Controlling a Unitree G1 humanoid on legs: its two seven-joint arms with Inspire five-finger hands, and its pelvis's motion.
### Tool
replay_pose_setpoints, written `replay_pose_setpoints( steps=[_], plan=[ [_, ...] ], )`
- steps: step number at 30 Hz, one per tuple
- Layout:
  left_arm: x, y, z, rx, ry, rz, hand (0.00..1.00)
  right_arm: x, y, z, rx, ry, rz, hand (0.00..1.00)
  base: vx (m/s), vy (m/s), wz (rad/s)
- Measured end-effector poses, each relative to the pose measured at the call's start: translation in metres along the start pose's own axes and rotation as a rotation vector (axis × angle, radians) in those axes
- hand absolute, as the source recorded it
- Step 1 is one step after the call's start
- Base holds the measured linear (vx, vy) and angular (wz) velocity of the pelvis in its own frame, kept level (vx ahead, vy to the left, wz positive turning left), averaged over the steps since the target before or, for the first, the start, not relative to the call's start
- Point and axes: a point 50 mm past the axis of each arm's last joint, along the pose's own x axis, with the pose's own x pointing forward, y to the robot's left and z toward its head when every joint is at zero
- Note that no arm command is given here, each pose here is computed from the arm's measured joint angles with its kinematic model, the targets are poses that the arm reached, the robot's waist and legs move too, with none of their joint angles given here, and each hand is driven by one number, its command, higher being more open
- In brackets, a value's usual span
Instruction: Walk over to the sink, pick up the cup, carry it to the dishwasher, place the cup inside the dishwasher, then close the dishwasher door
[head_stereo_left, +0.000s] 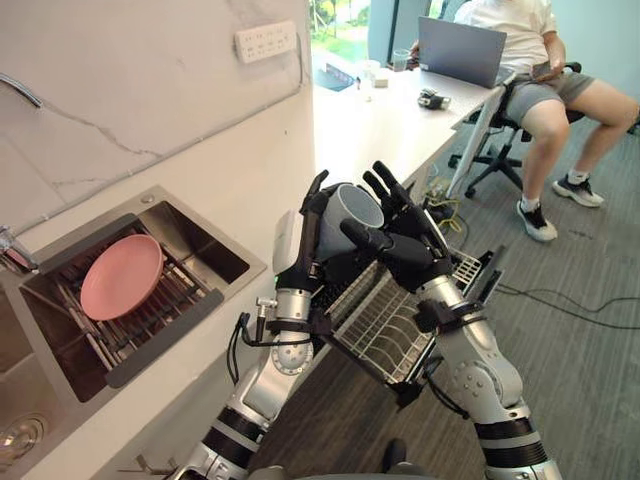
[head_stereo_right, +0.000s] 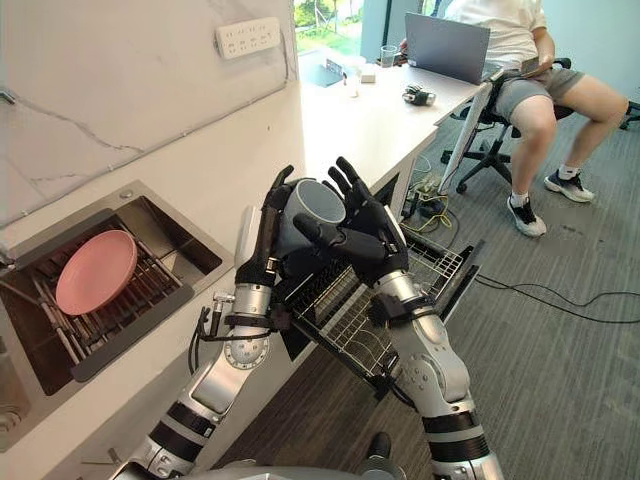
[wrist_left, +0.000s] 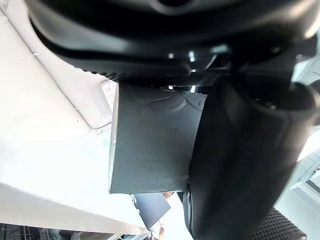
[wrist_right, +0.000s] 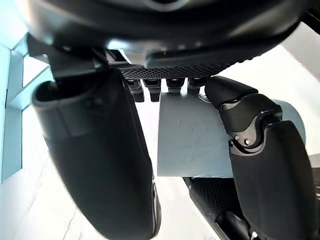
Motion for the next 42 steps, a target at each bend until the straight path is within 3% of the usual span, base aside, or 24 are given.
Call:
replay_pose_setpoints(
  steps=[7,17,18,34,42],
  plan=[
    [-0.010,-0.008,0.011,-0.005,-0.065,-0.061,0.00,0.004,-0.014,0.005,0.017,-0.029,-0.115,0.00,-0.02,0.016,0.09],
    [-0.012,-0.008,0.018,-0.007,-0.096,-0.083,0.00,0.007,-0.015,0.010,0.013,-0.081,-0.125,0.00,-0.01,0.005,0.03],
    [-0.012,-0.008,0.019,-0.008,-0.098,-0.083,0.00,0.007,-0.015,0.010,0.016,-0.084,-0.124,1.00,-0.01,0.014,0.03],
    [-0.009,-0.003,0.018,0.016,-0.070,-0.044,0.00,0.008,-0.005,-0.001,0.123,-0.047,-0.064,1.00,0.00,0.001,0.00],
    [-0.001,0.015,0.012,0.035,-0.052,0.080,0.00,0.008,0.007,-0.008,0.169,-0.017,0.029,1.00,0.00,0.000,-0.01]
  ],
)
